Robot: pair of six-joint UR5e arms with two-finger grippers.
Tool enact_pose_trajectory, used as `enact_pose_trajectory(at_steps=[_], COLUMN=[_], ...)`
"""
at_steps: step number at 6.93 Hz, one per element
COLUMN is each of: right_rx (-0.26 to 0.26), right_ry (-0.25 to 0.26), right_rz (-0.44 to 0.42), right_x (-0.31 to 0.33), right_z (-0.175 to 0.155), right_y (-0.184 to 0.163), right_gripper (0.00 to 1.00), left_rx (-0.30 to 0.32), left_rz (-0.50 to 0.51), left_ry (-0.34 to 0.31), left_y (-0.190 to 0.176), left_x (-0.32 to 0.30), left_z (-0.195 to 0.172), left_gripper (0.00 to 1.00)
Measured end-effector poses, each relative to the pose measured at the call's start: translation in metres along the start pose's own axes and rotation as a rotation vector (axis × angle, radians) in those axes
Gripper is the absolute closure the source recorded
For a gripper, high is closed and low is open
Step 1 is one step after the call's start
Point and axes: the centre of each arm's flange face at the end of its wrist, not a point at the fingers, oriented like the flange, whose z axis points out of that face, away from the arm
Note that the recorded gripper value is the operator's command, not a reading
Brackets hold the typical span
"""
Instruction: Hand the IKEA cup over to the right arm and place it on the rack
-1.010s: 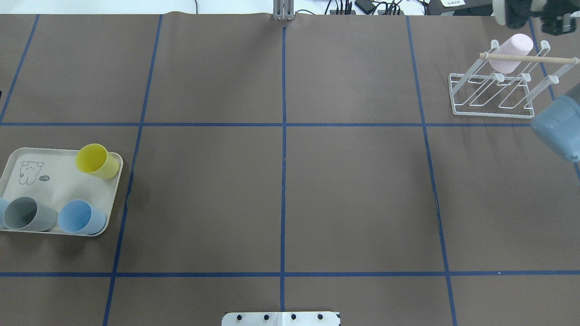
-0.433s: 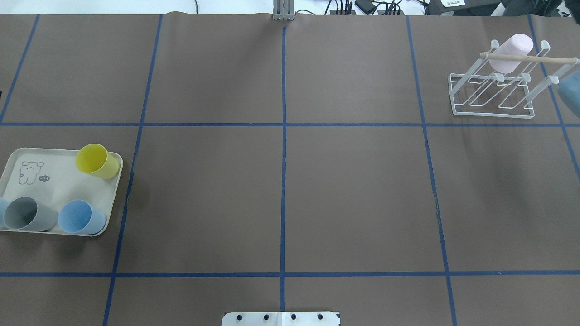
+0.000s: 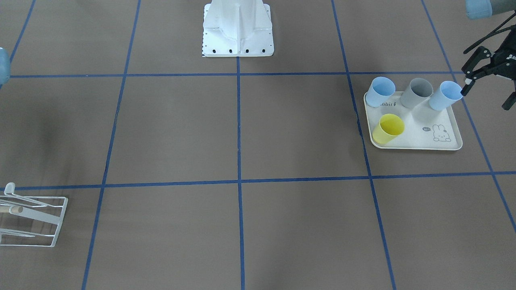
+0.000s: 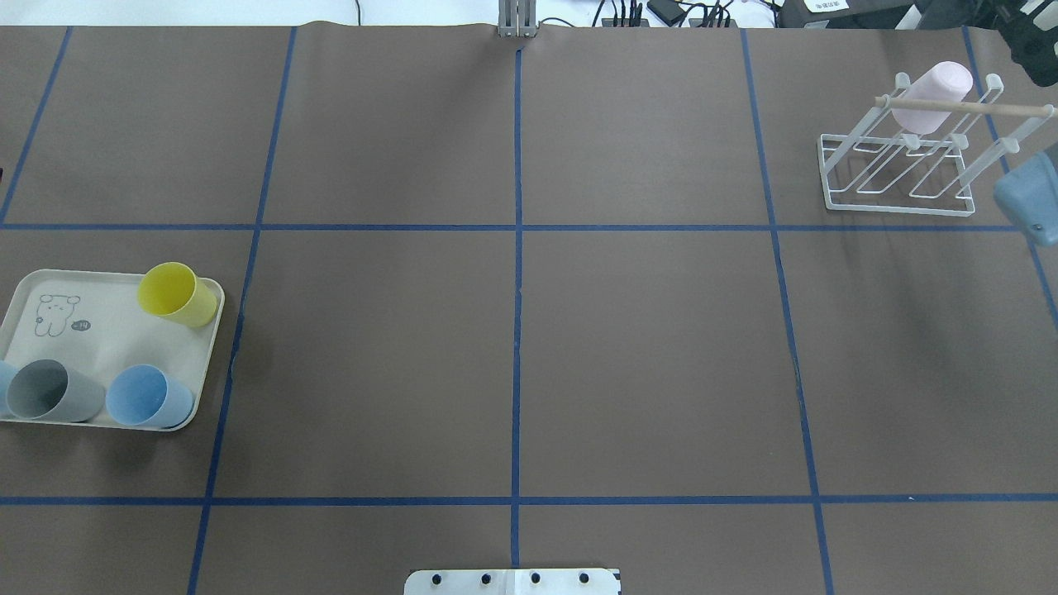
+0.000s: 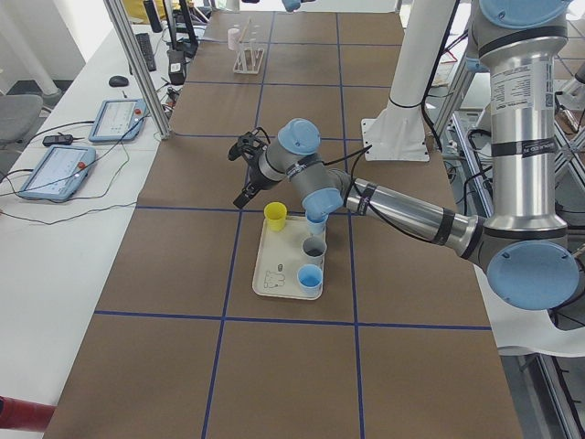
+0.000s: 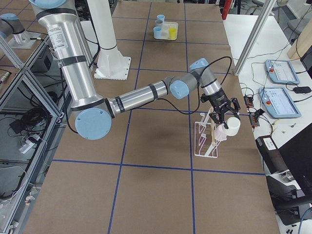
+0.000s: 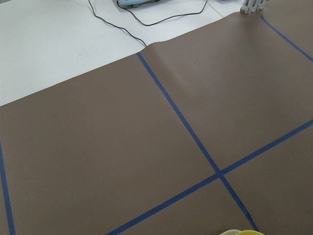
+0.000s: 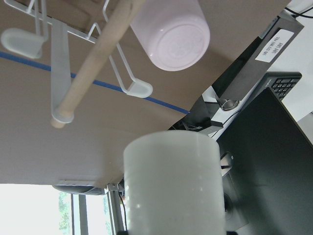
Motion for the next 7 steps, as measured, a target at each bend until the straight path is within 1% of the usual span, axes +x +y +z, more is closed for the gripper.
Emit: enact_pose_trajectory(at_steps=[2,4,7], right_rx=[-0.022,-0.056,-0.066], right_ry=[-0.027,-0.043,-0.054], right_rz=[-0.047,-0.08,-0.108], right_x=[-0.011,-0.015,-0.014], right_z=[0.016,0.026,0.035], right_y=[-0.021,-0.039,-0.059], right_gripper=[1.0,1.0,1.0], left_rx=[0.001,0.002,0.002], left_rz=[0.0,0.0,0.001], left_ry=[0.001,0.0,0.001], left_y=[0.0,0.0,0.0], left_x=[0.0,0.0,0.0], left_z=[0.0,-0.001,0.0], left_gripper=[0.0,0.0,0.0])
